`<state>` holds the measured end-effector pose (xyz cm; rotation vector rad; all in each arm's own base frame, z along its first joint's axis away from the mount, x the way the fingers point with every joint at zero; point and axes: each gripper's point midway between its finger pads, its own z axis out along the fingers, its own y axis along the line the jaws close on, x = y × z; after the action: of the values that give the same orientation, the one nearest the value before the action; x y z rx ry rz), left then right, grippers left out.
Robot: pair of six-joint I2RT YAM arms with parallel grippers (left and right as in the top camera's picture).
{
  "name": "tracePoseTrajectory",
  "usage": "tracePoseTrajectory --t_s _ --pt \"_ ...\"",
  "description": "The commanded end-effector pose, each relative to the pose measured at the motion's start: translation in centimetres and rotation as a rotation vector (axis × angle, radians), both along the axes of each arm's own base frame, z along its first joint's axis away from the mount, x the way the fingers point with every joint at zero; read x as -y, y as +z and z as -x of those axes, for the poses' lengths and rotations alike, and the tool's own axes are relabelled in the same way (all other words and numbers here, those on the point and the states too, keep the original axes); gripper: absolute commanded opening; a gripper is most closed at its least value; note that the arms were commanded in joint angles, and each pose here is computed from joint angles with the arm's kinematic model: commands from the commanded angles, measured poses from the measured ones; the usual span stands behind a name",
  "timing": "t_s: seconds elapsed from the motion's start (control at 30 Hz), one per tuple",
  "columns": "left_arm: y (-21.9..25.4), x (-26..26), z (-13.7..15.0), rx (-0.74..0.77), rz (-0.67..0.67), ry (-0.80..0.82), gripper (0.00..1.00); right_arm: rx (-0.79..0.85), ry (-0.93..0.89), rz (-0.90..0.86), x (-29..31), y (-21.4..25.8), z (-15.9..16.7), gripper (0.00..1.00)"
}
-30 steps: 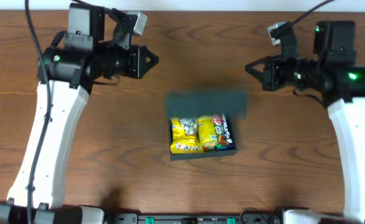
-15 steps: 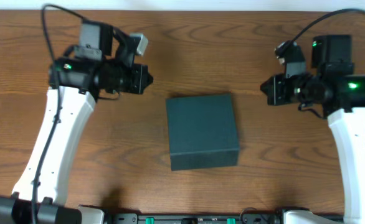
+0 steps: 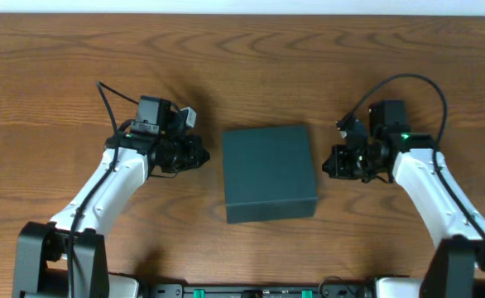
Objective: Pack container
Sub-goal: 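Press down on the closed lid with both grippers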
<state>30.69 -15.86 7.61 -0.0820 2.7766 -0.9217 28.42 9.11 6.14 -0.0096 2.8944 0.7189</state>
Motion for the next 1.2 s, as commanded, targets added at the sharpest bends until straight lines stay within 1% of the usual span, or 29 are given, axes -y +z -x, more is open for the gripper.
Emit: tracePoseTrajectory --t_s 0.0,0.1,0.23,0.4,0.53,0.6,0.67,0.77,0.8,0.87,0.97,1.07,1.17 --pt "-0.8 1.4 0.1 -0.041 0.032 0.006 0.06 -0.070 0.037 -0.098 -2.5 -1.3 1.1 0.02" --pt "-1.7 2.8 -0.2 -0.053 0.060 -0.011 0.06 -0.098 0.089 -0.105 -4.1 -2.4 1.6 0.02" --pt "-2.6 3.5 -0.8 -0.067 0.089 -0.006 0.06 -0.087 0.138 -0.091 -5.4 -2.6 1.9 0.02" --pt "-2.3 3.5 -1.5 -0.036 0.088 -0.003 0.06 -0.078 0.102 -0.053 -4.9 -2.9 1.2 0.02" --pt "-1.8 3.4 -2.0 -0.029 0.086 -0.001 0.06 -0.078 0.064 0.038 -3.2 -2.5 0.5 0.01" --pt "-1.3 2.6 -2.2 -0.033 0.053 0.018 0.06 -0.078 0.039 0.110 -1.7 -1.5 0.1 0.02" --pt "0.3 1.1 -2.5 -0.009 -0.017 0.034 0.06 -0.054 0.013 0.148 -0.6 0.5 -0.2 0.02" --pt "3.7 -0.5 -2.8 0.091 -0.120 0.042 0.06 0.028 -0.020 0.143 0.3 4.0 0.0 0.01" --pt "5.3 -0.7 -2.8 0.139 -0.133 0.050 0.06 0.061 -0.029 0.139 0.5 5.2 0.3 0.02" --pt "8.3 -0.5 -2.4 0.236 -0.120 0.036 0.06 0.120 -0.038 0.131 0.8 7.3 1.2 0.02" --pt "11.1 0.8 -1.0 0.349 -0.115 -0.051 0.06 0.174 -0.049 0.108 0.6 8.5 3.2 0.01" --pt "10.4 2.5 0.7 0.352 -0.142 -0.146 0.06 0.203 -0.059 0.052 -0.3 7.7 5.1 0.02" --pt "7.9 5.4 1.8 0.323 -0.149 -0.247 0.06 0.207 -0.060 -0.048 -1.9 5.8 7.1 0.02"
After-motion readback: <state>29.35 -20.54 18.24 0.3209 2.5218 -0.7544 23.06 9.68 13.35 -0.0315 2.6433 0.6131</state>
